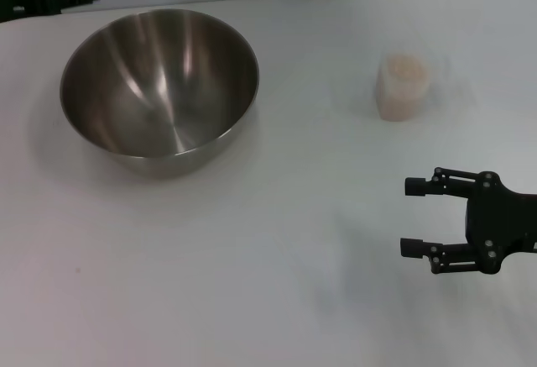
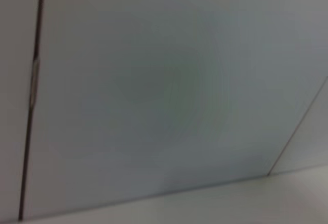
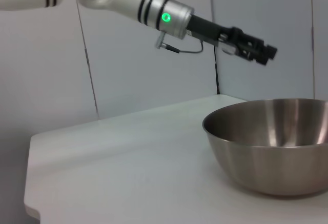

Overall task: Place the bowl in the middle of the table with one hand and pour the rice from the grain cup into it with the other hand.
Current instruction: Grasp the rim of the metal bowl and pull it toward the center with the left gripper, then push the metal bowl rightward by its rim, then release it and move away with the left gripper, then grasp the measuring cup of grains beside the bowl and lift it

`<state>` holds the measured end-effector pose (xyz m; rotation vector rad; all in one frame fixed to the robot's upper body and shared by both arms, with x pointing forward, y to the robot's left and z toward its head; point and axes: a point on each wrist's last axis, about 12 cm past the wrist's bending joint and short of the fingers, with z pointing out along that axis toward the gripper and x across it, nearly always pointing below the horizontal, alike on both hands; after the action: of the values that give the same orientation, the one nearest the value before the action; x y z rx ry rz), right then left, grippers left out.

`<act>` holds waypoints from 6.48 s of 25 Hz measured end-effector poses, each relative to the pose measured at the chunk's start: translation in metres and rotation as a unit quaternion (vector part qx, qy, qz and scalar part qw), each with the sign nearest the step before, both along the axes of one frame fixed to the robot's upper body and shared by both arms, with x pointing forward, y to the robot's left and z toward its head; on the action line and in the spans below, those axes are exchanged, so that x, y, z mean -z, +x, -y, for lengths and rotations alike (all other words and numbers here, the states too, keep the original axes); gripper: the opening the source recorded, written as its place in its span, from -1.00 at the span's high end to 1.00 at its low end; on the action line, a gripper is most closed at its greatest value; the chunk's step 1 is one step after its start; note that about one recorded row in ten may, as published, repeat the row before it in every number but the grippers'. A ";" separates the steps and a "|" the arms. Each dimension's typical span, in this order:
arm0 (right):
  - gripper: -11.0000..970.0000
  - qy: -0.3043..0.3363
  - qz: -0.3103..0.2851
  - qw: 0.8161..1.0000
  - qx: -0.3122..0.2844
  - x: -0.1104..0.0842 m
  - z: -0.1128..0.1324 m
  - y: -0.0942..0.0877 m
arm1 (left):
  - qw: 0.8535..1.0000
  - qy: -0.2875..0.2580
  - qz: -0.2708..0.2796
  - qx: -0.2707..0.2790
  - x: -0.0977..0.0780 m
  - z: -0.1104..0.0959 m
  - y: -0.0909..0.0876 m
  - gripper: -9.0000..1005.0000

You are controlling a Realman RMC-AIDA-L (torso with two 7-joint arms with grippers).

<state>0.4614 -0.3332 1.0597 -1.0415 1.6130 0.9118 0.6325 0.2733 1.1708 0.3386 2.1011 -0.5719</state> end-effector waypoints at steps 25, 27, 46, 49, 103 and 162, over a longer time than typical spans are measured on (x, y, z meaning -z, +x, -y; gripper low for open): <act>-0.69 0.000 -0.001 1.000 -0.001 0.001 -0.002 0.000 | 0.994 0.047 -0.103 0.001 0.055 0.004 0.010 -0.53; -0.69 0.000 -0.001 1.000 -0.001 0.001 -0.002 0.000 | 0.993 0.045 -0.108 0.002 0.058 0.005 0.008 -0.53; -0.69 0.000 0.001 1.000 0.000 0.000 -0.002 0.002 | 0.992 0.035 -0.116 0.030 0.056 0.021 0.007 0.61; -0.69 0.000 0.001 1.000 0.000 0.000 -0.002 0.002 | 0.991 0.028 -0.121 0.044 0.052 0.024 0.006 0.69; -0.69 0.027 0.044 0.954 0.296 0.021 0.040 -0.013 | 0.945 0.039 0.108 0.308 0.030 0.042 -0.061 -0.45; 0.37 -0.036 0.022 0.891 0.451 0.046 -0.008 0.092 | 0.942 0.082 0.090 0.312 0.042 0.033 -0.072 -0.61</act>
<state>0.5530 -0.3253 1.0136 -0.2501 1.8227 0.1889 0.5604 0.2406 1.1287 1.1356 1.8468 -0.6951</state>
